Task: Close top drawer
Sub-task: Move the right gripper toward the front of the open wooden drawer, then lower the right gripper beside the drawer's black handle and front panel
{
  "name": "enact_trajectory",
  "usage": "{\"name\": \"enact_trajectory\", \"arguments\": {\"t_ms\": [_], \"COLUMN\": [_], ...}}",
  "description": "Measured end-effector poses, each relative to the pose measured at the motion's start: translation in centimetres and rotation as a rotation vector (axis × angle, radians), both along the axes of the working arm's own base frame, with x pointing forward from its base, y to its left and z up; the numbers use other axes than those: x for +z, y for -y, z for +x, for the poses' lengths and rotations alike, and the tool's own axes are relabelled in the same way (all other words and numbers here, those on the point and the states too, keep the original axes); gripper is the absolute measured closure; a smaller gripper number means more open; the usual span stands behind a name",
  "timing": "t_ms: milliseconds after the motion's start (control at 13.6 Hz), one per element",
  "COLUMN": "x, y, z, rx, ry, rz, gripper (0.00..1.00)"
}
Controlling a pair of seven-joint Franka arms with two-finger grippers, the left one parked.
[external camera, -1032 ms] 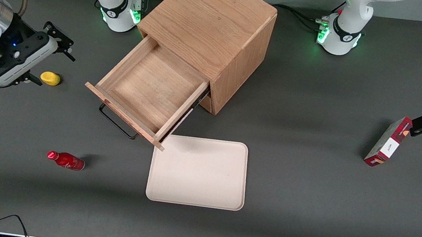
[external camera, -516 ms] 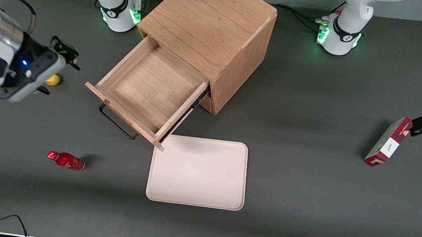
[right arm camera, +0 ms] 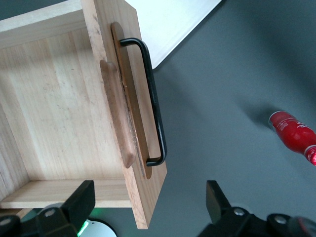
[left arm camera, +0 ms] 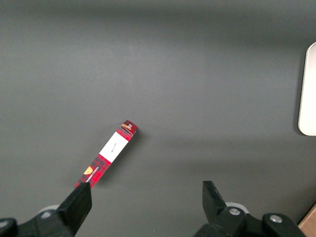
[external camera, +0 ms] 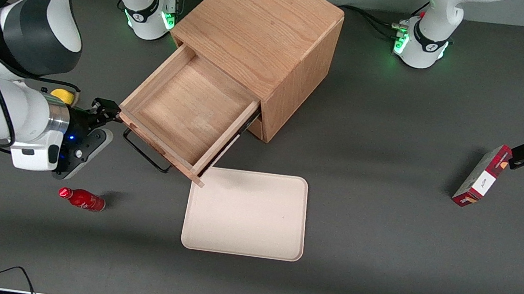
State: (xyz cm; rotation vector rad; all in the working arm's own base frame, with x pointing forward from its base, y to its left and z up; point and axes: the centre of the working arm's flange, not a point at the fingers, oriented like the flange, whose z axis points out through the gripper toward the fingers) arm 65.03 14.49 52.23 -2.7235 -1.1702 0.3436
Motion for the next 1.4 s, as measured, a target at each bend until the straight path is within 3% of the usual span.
{"name": "enact_trajectory", "arguments": {"t_ms": [368,589,811,1400], "x": [-1.0,-5.1,-8.3,-11.4], "y": [0.0,-0.3,-0.7,-0.7], "z": [1.3,2.6,2.6,2.6], "rx": [-0.015,-0.024,-0.030,-0.052], "ry": [0.040,0.030,-0.012,-0.021], "rz": [0.042,0.049,0.065,0.087], "gripper": [0.00,0.00,0.00,0.00]}}
